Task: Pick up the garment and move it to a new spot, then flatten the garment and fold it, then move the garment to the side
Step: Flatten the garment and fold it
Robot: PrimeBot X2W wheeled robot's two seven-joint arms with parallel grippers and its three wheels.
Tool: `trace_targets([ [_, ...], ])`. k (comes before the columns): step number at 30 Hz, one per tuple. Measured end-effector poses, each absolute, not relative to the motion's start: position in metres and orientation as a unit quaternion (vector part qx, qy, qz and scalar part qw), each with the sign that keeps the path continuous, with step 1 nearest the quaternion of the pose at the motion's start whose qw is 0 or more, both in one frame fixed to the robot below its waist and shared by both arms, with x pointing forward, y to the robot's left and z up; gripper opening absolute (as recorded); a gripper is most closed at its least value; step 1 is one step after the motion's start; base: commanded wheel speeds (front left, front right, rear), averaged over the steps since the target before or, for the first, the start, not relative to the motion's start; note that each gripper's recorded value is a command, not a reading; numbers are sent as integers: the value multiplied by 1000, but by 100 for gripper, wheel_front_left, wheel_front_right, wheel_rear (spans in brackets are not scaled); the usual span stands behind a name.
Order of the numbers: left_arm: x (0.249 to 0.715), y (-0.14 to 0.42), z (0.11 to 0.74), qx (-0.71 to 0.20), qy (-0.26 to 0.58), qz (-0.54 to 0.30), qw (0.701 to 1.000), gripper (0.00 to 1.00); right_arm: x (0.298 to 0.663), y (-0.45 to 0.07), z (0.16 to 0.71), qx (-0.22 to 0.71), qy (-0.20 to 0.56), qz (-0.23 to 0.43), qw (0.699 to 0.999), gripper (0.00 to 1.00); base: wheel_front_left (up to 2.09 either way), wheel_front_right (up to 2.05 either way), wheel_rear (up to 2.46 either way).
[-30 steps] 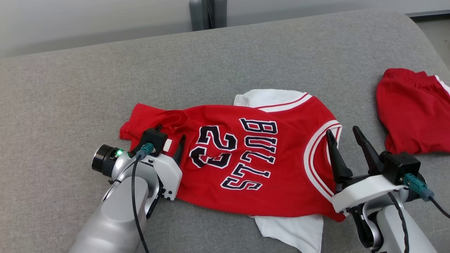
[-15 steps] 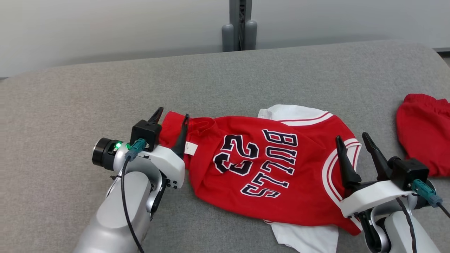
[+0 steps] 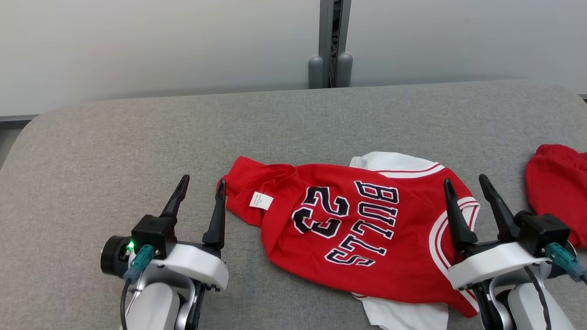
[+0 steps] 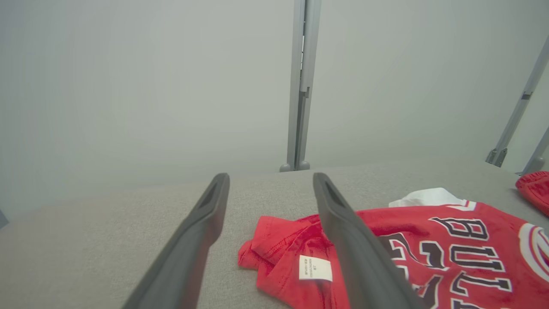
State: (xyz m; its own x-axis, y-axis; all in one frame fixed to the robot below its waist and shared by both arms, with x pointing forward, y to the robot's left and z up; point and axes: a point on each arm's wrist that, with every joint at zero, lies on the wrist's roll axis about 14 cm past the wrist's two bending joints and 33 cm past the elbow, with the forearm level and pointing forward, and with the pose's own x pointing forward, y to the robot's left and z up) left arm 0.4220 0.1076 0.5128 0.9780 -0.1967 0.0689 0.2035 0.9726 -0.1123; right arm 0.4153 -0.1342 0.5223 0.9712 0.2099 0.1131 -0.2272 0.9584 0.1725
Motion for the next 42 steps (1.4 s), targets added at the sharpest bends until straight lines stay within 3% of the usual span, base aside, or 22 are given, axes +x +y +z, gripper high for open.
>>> trace_targets([
  [9, 392, 118, 501, -82, -21, -77, 993, 100, 408, -142, 516, 95, -36, 98, 990, 100, 0, 0, 0],
  [25, 391, 107, 499, -93, -18, -93, 991, 100, 410, -151, 506, 88, -16, 86, 992, 100, 0, 0, 0],
  [36, 403, 98, 479, -96, 12, -104, 990, 100, 472, -166, 525, 32, -13, 94, 995, 100, 0, 0, 0],
  [42, 411, 97, 469, -103, 25, -103, 989, 100, 508, -180, 485, 7, 108, 88, 990, 100, 0, 0, 0],
])
